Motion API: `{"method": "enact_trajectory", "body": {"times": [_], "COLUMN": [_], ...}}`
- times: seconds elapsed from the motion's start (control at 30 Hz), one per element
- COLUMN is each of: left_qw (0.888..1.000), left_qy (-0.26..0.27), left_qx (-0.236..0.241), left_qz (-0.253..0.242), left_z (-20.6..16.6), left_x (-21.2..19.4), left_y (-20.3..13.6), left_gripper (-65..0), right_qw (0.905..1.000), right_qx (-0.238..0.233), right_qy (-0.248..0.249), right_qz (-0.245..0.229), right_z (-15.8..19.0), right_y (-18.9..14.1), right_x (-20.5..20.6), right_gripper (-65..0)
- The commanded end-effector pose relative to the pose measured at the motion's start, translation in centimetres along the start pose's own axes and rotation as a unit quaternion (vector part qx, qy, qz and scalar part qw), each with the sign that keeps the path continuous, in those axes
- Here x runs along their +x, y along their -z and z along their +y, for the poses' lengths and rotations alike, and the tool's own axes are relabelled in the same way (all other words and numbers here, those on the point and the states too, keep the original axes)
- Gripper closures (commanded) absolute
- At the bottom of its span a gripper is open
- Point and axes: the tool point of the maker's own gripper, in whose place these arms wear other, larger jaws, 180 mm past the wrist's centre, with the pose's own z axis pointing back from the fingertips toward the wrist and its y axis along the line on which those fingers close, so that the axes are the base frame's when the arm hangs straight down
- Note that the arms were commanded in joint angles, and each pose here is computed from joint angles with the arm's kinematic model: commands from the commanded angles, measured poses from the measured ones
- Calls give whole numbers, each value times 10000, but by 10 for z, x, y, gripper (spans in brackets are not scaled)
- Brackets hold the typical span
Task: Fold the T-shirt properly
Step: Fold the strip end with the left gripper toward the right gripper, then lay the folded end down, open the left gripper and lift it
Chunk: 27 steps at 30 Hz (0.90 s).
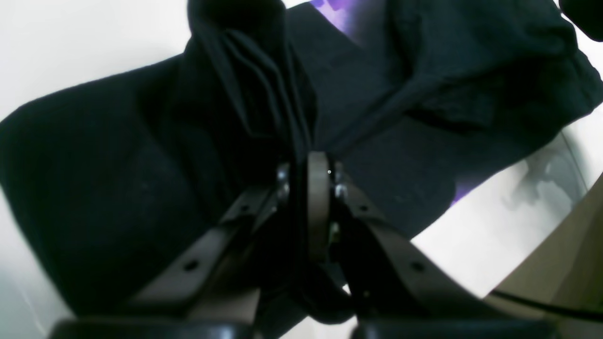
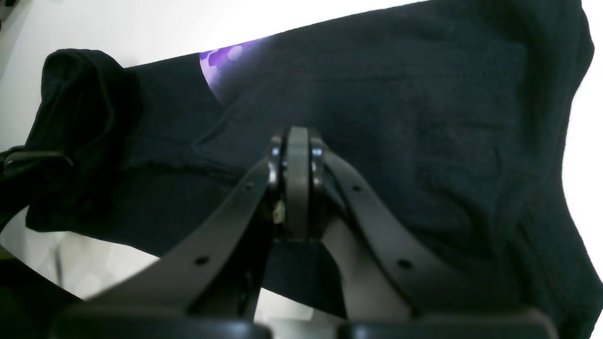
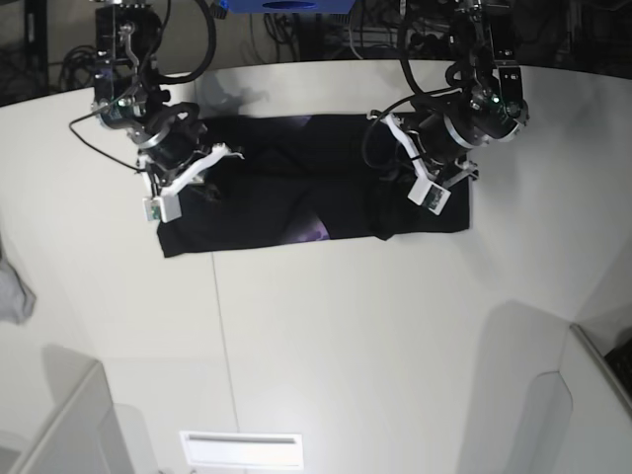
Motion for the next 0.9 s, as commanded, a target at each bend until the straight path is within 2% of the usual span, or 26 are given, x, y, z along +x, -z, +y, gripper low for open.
{"method": "enact_trajectory", "body": {"times": [0.0, 0.13, 0.33, 0.87], "left_qw": [9997, 9991, 9990, 9993], "left_qy": [-60, -340, -275, -213], "left_qx": [-53, -7, -10, -135], "left_qz": [-227, -256, -351, -284], "left_z": [-5, -8, -7, -16], "left_x": [12, 15, 27, 24], "left_y": [0, 4, 6, 9], "left_gripper": [0, 0, 0, 0], "right_qw": [9997, 9997, 9997, 9997], "right_qx": [71, 71, 69, 71], "right_qy": [-46, -46, -43, -46], "right_qz": [-227, -227, -228, -235], "right_z": [4, 4, 4, 4], "right_y": [-3, -3, -3, -3], "right_x": [14, 14, 13, 14], "right_gripper": [0, 0, 0, 0]}}
